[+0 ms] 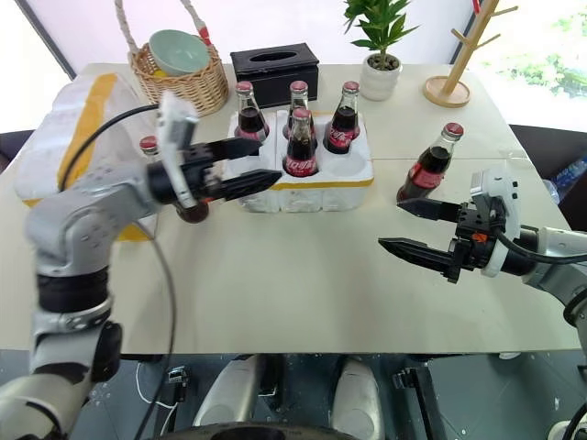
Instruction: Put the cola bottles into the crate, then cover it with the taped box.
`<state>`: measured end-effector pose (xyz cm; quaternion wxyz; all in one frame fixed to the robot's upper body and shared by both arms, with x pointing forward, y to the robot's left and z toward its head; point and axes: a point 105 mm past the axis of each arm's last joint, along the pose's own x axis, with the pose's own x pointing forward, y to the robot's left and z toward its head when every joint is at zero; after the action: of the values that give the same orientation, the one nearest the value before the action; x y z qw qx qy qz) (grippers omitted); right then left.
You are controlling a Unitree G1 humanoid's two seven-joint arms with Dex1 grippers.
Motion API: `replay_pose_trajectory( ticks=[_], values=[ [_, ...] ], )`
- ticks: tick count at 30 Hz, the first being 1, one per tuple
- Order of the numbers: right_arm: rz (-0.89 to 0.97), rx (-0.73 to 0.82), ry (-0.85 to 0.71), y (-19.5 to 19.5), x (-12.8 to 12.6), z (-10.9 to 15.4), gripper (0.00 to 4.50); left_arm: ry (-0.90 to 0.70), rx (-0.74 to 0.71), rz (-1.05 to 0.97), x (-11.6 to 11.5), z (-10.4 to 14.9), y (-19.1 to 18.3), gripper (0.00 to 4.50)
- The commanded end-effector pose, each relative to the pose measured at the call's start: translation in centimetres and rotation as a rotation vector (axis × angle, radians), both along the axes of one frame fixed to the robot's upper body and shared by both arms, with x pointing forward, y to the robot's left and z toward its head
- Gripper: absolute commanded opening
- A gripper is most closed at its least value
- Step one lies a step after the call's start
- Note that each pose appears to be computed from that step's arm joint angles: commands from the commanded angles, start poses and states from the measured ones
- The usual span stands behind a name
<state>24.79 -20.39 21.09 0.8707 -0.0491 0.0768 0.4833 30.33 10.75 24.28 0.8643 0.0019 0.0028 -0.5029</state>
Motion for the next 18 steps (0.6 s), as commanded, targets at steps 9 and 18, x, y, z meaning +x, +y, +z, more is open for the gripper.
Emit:
replay_pose_trajectory(
  ticks=[9, 18],
  values=[
    [0.03, -0.004, -0.074, 0.0, 0.4, 2.1, 4.5, -0.042, 0.131, 0.671, -1.8, -2.4, 11.9, 4.44],
    [0.122, 0.005, -0.09, 1.9, -0.4, 3.0, 4.5, -0.062, 0.175, 0.659, 1.5, -4.2, 10.2, 4.44]
  ],
)
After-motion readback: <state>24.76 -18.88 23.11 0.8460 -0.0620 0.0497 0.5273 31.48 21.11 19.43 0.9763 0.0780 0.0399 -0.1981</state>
